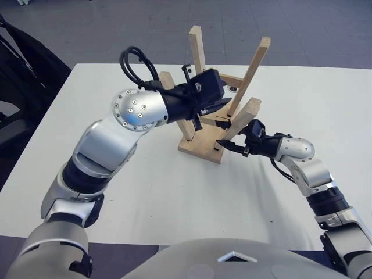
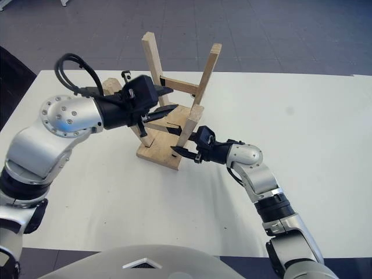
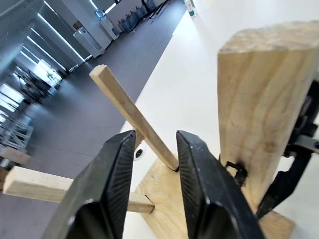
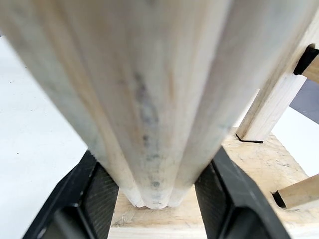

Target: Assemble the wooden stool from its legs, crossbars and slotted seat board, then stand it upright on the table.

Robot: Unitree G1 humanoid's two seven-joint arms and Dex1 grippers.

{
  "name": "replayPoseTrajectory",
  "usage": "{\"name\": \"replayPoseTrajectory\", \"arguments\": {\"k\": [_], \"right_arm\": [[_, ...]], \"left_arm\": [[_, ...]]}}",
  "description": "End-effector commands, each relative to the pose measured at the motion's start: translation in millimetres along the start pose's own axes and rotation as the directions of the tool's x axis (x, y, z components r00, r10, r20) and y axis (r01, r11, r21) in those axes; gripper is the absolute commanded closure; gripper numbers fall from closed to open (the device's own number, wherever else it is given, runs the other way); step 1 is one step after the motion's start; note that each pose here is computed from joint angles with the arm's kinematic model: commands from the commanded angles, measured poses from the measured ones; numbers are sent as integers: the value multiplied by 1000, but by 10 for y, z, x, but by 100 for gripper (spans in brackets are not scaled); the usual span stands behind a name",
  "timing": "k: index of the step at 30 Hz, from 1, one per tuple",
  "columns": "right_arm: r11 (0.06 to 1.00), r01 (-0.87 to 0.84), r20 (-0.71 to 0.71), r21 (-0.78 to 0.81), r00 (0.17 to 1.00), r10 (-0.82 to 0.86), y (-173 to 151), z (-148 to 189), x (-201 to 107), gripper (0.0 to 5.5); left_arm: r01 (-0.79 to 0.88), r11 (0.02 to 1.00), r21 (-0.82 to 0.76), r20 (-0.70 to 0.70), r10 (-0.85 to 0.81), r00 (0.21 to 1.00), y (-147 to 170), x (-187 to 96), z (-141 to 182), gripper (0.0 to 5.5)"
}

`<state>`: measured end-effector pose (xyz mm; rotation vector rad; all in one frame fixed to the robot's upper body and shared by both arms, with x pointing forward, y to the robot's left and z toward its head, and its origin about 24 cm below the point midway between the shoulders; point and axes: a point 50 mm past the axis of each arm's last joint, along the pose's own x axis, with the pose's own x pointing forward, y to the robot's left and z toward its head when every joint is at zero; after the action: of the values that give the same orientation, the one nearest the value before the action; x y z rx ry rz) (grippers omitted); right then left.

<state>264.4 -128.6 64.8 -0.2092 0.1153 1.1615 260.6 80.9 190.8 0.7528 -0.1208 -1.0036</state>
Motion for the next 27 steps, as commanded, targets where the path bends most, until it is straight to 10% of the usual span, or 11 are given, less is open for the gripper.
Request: {"name": "replayPoseTrajectory", "arguments": {"k": [1, 10, 20, 27], "right_arm": [[992, 38, -228, 118, 974, -10, 91, -437, -96, 347], [991, 29, -233, 134, 972, 3, 135, -475, -97, 347], [986, 46, -231, 158, 973, -8, 188, -500, -124, 347], [988, 43, -228, 145, 974, -9, 179, -444, -79, 347]], "left_arm": [[-15, 973, 229, -36, 24, 999, -128, 26, -211, 441], [-233, 904, 357, 125, 201, 972, 63, 48, 27, 441], [182, 949, 258, -222, -126, 967, -531, 198, -664, 441], [-339, 901, 271, 181, 298, 937, 223, 18, -48, 441]]}}
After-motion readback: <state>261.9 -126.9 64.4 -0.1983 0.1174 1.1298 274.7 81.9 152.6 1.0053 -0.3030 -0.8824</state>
